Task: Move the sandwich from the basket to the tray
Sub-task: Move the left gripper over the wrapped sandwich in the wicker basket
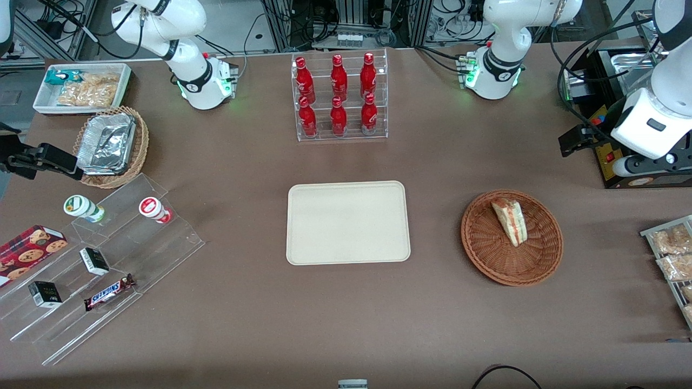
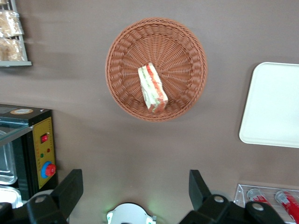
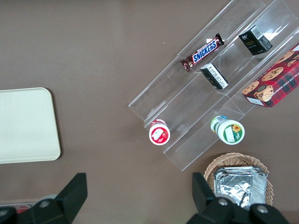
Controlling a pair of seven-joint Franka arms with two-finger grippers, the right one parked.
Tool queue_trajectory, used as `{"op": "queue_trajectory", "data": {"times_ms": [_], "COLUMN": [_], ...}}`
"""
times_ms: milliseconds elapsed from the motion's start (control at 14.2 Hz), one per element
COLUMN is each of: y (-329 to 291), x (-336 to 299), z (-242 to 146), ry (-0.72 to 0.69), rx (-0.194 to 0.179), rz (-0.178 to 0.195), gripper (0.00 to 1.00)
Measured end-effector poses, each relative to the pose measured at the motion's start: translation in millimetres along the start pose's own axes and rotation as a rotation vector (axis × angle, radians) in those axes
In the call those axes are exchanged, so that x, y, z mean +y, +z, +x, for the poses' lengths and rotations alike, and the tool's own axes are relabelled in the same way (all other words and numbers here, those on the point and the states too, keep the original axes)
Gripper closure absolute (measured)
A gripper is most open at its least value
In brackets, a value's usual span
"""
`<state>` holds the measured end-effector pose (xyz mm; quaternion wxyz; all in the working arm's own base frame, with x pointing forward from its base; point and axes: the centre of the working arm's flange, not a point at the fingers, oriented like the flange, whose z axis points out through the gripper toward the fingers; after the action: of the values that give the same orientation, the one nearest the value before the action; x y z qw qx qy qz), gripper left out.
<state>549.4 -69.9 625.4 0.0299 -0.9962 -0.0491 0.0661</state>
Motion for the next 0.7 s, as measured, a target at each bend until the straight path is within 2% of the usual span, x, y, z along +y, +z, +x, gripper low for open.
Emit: {"op": "queue_trajectory", "data": {"times_ms": [352,562,703], "y": [4,33,74], "x": [1,3,6], "z": [1,9,21], "ry": [0.001,0.002,0.005], "rx": [-0.009,-0.046,-0.073], "rz": [-0.002,0.006,0.01], "gripper": [0.0,0.0,0.0]}}
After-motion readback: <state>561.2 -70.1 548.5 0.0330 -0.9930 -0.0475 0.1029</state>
